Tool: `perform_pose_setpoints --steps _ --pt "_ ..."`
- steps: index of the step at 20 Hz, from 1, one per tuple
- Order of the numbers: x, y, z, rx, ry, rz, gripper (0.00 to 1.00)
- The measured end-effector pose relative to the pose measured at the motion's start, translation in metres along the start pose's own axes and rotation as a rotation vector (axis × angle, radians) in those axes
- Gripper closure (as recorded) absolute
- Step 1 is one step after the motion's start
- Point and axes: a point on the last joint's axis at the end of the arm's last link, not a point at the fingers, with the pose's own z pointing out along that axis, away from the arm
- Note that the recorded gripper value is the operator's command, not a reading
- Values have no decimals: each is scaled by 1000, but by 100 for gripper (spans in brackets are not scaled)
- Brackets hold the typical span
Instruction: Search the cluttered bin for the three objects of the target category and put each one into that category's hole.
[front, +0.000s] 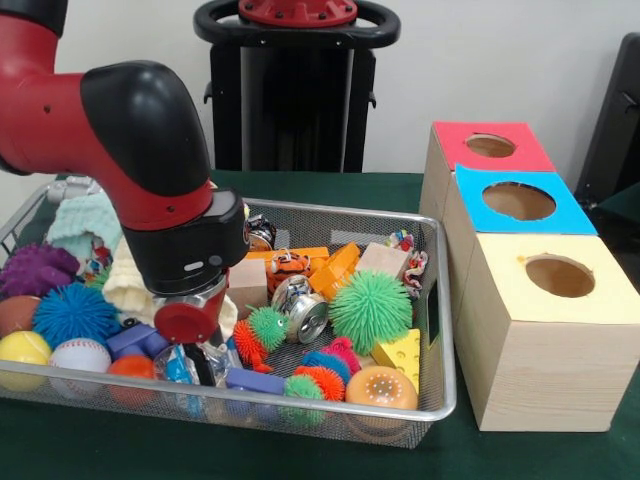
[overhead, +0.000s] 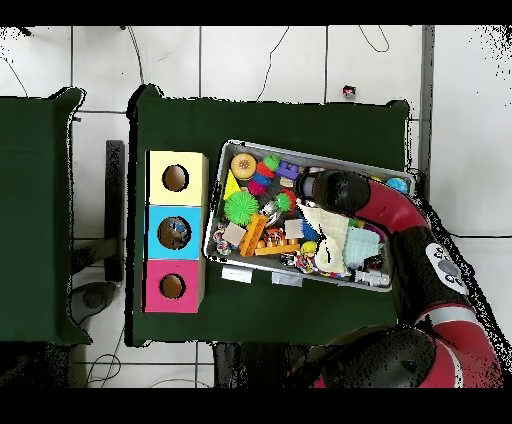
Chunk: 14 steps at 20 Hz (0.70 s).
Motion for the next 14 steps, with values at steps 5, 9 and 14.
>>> perform_pose_setpoints --steps 5,9,14 --pt "-14 1 -3 9 46 29 0" --pt "-35 1 -8 19 94 57 0" --pt "-56 2 -11 40 151 62 100"
